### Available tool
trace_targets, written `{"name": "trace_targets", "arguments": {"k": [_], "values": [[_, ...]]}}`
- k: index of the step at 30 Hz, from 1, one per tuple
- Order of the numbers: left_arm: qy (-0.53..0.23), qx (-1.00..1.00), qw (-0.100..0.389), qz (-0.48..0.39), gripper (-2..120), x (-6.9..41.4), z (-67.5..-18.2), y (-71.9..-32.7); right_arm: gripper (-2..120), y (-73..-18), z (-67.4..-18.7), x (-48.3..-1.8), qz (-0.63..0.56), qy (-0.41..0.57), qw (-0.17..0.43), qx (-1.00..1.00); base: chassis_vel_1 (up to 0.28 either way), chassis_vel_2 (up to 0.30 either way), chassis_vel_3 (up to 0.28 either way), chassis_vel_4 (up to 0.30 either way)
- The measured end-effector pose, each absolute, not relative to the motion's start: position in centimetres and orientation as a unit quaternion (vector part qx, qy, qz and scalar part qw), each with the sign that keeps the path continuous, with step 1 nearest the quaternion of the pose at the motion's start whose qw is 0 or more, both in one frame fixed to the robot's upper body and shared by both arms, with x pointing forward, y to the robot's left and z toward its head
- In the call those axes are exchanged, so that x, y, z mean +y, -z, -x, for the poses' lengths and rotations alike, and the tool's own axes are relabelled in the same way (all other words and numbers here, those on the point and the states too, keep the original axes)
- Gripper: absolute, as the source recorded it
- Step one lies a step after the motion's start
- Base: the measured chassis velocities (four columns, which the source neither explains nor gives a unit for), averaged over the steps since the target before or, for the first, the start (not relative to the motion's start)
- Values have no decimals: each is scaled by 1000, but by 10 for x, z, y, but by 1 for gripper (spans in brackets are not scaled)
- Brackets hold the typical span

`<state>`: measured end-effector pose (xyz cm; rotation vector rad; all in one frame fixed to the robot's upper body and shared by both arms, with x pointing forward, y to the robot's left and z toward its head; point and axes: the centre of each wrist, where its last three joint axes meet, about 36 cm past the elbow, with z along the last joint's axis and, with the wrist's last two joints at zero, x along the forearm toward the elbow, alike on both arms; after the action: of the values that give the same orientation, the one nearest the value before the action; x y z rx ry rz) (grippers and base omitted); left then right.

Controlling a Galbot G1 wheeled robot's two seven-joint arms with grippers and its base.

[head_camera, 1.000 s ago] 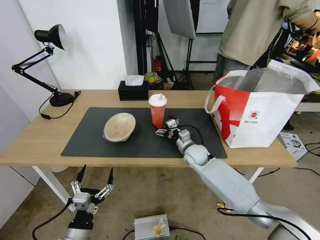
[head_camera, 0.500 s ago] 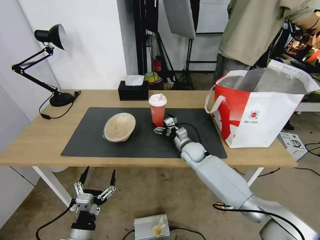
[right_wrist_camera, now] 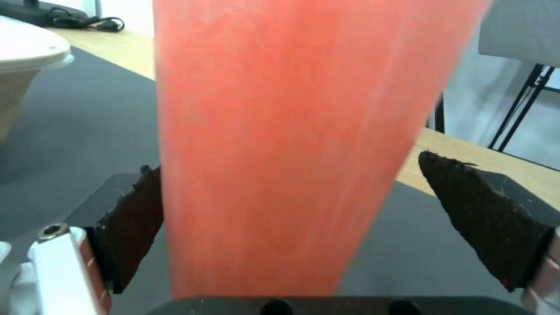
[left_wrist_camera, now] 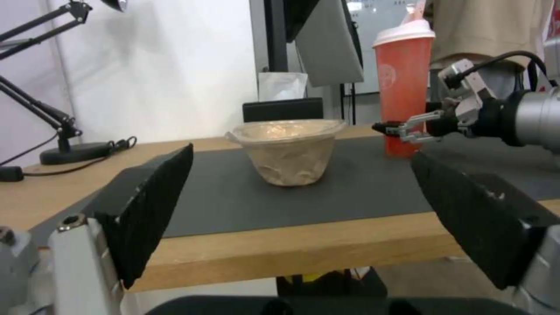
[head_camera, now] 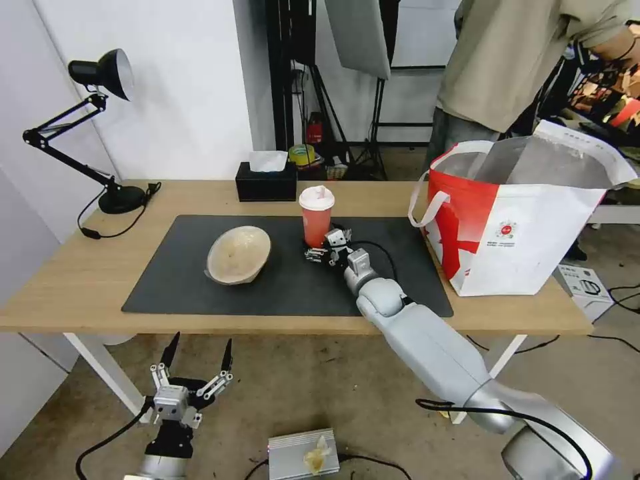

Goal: Pick up the trash from the table and place it into the takeout bag.

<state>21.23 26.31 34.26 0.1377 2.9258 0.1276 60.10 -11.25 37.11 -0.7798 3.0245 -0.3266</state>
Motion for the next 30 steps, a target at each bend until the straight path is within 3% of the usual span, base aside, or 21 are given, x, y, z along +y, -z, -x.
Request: {"name": "trace_targets", "arguments": {"k": [2,17,20,30], "values": [[-43,992,105,-47,100,263,-213,-342,100,-371,-601,-112,249,104,1,963,0,0,0,0],[-43,993,105,-45,100,265,-214,-341,46,-369,-601,-113,253,93,7,963,0,0,0,0],[-43,993,104,-45,100,265,-213,-341,25,-370,-600,-115,252,91,7,963,0,0,0,0],[-44,992,105,-48,100,266,-213,-343,3,-373,-597,-117,248,90,10,965,0,0,0,0]]}}
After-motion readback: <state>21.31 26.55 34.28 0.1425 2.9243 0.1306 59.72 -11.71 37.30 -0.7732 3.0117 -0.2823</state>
